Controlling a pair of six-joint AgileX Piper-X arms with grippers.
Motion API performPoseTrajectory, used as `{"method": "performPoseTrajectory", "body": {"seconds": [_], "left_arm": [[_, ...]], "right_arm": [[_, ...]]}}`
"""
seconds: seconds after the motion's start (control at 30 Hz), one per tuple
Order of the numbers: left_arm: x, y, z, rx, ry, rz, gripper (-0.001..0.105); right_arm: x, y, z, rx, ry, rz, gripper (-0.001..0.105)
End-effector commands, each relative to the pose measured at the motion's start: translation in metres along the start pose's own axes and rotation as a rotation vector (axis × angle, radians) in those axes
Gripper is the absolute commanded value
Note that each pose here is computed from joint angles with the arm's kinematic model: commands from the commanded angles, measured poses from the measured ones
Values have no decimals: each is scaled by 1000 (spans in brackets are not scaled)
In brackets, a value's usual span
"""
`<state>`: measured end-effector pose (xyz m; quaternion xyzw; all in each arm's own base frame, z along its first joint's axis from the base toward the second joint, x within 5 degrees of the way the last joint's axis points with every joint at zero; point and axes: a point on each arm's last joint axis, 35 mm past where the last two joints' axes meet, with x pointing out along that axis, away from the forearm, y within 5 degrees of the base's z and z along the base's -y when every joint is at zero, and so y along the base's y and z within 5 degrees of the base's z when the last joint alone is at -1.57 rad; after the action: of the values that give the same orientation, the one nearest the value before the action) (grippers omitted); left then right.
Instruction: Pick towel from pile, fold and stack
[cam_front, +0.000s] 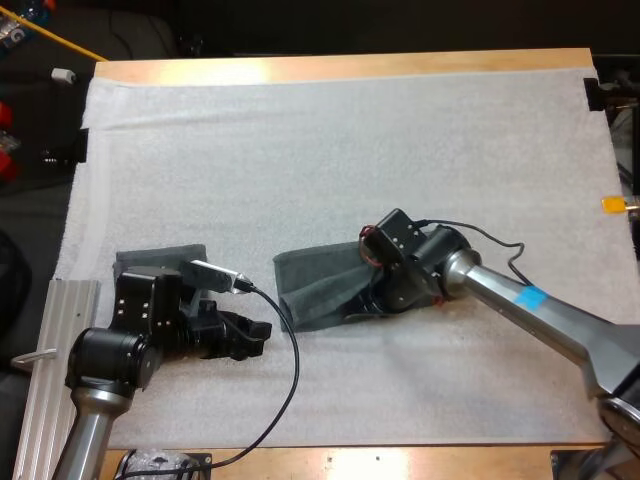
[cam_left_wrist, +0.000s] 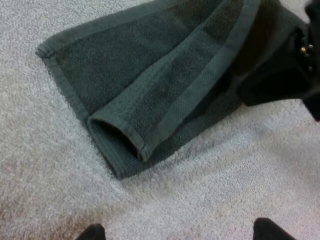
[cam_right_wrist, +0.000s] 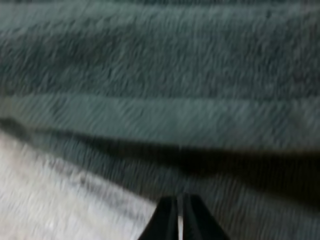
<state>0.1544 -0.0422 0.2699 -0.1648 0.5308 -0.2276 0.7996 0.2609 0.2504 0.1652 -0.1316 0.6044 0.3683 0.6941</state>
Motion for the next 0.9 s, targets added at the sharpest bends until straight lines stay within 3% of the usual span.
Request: {"method": "performPoseTrajectory", "body": {"seconds": [0.0, 0.3, 0.4, 0.67, 0.87], "left_arm": [[-2, 0, 0, 5, -6, 7, 58], [-2, -1, -1, 2, 4, -13, 58], [-2, -1, -2, -2, 10, -12, 58], [-2, -1, -2, -2, 11, -12, 58], [-2, -1, -2, -2, 11, -12, 58]], "right_arm": [[0, 0, 3, -13, -6, 0, 0], [25, -8, 19, 4, 3, -44, 0], [20, -6, 36, 43, -86, -38, 0], [-7, -1, 91, 160, -520, -76, 0], [-38, 5, 104, 136, -581, -155, 2]]}}
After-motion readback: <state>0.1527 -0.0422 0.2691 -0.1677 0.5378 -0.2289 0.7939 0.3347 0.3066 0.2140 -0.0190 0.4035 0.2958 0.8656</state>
